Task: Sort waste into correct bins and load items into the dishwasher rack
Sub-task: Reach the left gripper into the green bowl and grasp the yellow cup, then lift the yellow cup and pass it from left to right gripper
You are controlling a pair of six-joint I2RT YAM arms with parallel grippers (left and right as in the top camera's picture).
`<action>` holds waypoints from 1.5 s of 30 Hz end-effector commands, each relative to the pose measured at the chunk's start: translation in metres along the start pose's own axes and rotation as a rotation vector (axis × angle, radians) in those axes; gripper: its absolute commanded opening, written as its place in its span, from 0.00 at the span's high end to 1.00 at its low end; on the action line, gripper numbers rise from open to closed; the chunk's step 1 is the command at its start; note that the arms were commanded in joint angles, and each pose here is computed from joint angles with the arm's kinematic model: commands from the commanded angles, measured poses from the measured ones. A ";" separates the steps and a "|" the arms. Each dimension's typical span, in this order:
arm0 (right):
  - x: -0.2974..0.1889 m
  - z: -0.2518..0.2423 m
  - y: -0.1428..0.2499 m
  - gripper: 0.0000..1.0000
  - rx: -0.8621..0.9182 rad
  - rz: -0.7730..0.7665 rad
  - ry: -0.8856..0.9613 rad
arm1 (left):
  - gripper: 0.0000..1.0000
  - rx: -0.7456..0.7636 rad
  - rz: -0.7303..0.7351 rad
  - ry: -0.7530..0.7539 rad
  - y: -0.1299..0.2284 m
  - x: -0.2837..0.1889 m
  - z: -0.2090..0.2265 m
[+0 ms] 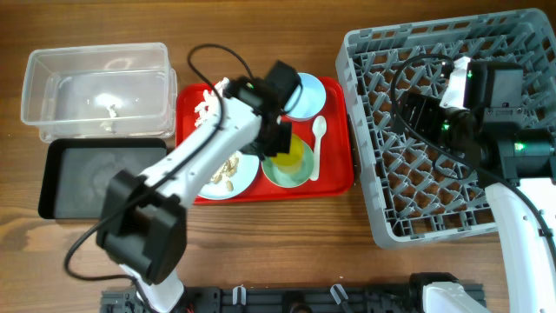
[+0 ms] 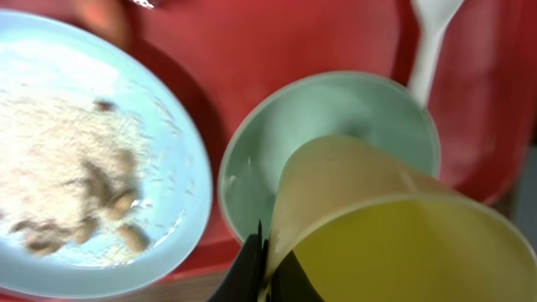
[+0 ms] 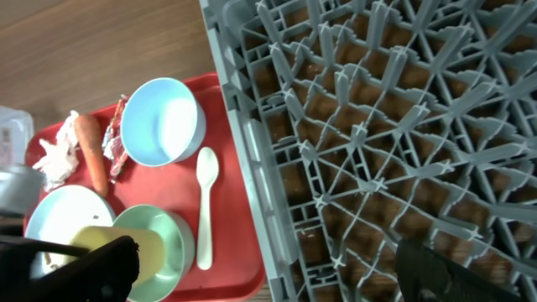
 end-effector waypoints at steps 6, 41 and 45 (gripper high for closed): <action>-0.021 0.073 0.009 0.10 -0.218 0.108 -0.577 | 0.96 0.030 -0.311 0.925 -0.031 -0.146 0.020; -0.024 0.162 0.030 0.42 -0.566 0.077 -0.963 | 0.00 0.190 -0.358 1.264 -0.028 -0.186 -0.002; -0.023 0.124 0.012 0.43 -0.441 0.010 -0.711 | 0.00 0.131 -0.401 1.157 -0.037 -0.178 0.017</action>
Point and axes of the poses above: each gripper's point midway between its finger pads, its own x axis out along the fingers, its own z axis along the line the jaws close on, y = z × x, the point moved 5 cm from there along -x, back along the fingers, and after that the axes turned 10 degrees about x, right-handed, at the moved point
